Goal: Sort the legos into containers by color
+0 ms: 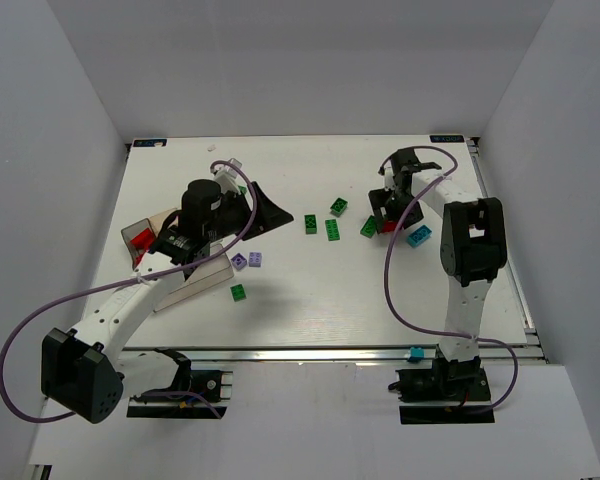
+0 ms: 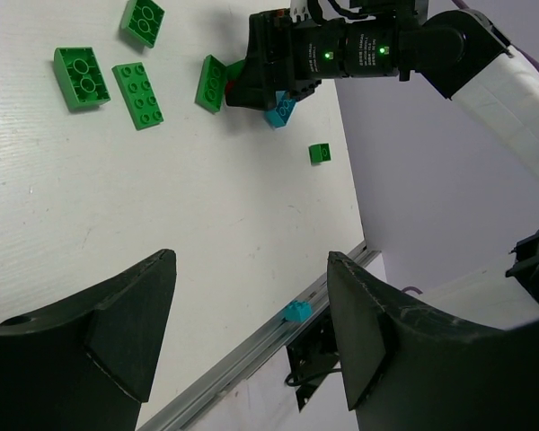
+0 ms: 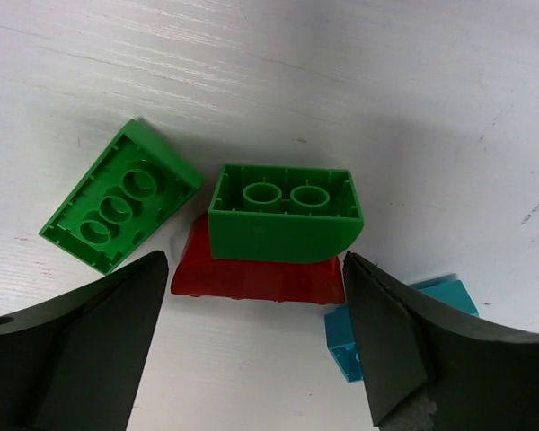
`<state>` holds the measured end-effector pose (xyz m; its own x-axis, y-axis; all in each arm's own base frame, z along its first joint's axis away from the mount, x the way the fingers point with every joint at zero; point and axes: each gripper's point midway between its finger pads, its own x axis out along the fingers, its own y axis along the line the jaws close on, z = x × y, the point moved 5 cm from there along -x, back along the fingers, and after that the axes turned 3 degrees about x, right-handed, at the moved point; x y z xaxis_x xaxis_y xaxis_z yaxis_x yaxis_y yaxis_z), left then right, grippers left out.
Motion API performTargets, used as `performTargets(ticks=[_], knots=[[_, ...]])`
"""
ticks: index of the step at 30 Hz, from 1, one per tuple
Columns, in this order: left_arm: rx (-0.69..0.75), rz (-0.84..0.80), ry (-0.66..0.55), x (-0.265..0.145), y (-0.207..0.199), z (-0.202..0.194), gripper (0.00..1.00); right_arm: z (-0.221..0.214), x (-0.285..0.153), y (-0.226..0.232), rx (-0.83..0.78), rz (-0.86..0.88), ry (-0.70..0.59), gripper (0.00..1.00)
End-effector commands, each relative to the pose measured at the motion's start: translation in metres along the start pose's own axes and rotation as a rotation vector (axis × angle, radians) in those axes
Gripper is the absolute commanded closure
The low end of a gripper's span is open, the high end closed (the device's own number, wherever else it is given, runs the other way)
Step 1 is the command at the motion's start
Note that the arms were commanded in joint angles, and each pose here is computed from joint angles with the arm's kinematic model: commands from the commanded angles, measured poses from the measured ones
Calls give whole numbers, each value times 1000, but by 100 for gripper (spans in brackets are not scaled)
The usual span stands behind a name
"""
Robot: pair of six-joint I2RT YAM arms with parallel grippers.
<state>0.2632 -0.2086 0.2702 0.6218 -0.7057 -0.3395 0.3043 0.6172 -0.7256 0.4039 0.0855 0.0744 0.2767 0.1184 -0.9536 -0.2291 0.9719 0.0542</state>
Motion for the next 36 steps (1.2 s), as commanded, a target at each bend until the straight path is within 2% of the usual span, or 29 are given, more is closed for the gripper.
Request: performTargets(ticks=[1,7,10,14,16,17,18,19,20,21,23,27,30,36], knots=[[11,-6,-21,0,-4,3,23,8,-2,-3,15,-30,-31,17],[11,-4,-23,1,-4,4,23,5,3,-4,11,-46,-23,33],[12,-5,-24,2,-4,4,23,3,1,-4,1,-43,-29,43],[15,-10,-25,4,-5,5,23,0,-6,-4,-36,-29,-70,62],[20,-21,-21,5,-7,6,22,9,-24,-1,-101,24,-149,69],[22,-27,-17,6,-7,6,22,6,-28,1,-137,48,-166,78],[27,-47,-16,7,-10,7,22,14,-49,8,-269,124,-255,84],[27,-57,-9,9,-10,6,22,14,-57,12,-341,168,-291,89],[28,-80,19,13,-12,2,22,7,-62,22,-479,272,-331,93],[33,-99,22,15,-14,2,22,6,-82,27,-562,312,-395,94],[32,-123,46,23,-13,0,22,-5,-94,43,-763,446,-468,96],[67,-213,105,35,-26,-4,22,-30,-126,73,-1003,672,-565,98],[82,-262,117,43,-31,-1,22,-38,-134,87,-1078,756,-610,99],[118,-337,148,53,-46,-3,22,-35,-141,116,-1193,788,-650,99]])
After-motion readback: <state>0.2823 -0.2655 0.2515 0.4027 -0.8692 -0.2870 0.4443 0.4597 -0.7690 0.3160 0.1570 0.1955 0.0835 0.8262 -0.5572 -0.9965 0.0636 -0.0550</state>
